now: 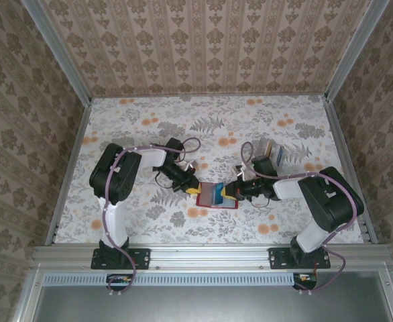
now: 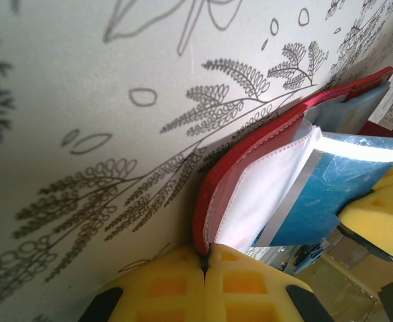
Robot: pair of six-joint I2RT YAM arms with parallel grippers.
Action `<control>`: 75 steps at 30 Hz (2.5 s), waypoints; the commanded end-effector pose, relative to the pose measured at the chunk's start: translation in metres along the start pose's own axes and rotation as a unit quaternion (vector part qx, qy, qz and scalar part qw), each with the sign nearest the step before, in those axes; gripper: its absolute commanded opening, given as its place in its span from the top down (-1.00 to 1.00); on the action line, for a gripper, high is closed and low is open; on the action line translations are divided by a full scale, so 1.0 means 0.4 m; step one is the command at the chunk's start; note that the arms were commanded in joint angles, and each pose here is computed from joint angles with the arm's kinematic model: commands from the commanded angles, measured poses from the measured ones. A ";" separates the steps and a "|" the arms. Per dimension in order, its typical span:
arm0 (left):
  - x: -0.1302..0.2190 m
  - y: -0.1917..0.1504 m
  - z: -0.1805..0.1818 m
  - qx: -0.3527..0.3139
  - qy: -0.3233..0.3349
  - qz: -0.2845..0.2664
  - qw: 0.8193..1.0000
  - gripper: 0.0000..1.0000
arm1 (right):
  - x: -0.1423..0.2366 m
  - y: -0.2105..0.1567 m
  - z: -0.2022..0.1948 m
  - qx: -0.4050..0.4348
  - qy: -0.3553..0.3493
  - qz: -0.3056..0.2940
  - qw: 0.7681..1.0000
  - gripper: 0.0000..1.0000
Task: Put the credit cards into the card holder
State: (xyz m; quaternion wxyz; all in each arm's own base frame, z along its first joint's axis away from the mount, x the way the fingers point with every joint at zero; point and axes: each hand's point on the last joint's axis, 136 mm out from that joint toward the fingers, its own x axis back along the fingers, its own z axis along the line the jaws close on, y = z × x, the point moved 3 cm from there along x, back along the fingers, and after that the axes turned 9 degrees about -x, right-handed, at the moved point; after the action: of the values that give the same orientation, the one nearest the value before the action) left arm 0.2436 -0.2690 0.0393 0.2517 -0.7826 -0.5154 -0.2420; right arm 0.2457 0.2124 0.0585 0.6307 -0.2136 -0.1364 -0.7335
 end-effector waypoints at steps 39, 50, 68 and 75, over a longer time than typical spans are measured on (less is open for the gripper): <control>-0.020 -0.009 0.079 0.027 0.052 -0.004 0.998 1.00 | -0.051 -0.009 -0.071 -0.083 -0.089 0.021 0.992 0.81; -0.017 -0.006 0.095 0.030 0.054 -0.007 0.998 1.00 | -0.062 0.000 -0.046 -0.087 -0.024 0.019 0.996 1.00; -0.008 0.001 0.099 0.031 0.057 -0.019 0.998 1.00 | -0.075 0.010 -0.036 -0.082 0.003 0.019 0.996 0.94; -0.010 0.000 0.102 0.035 0.056 -0.021 0.998 1.00 | -0.060 -0.012 -0.084 -0.076 -0.069 0.019 0.995 0.67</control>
State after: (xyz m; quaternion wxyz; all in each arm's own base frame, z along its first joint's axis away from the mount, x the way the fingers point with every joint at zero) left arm 0.2467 -0.2623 0.0384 0.2504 -0.7740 -0.5293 -0.2410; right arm 0.2584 0.2313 0.0420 0.6284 -0.2388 -0.0917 -0.7346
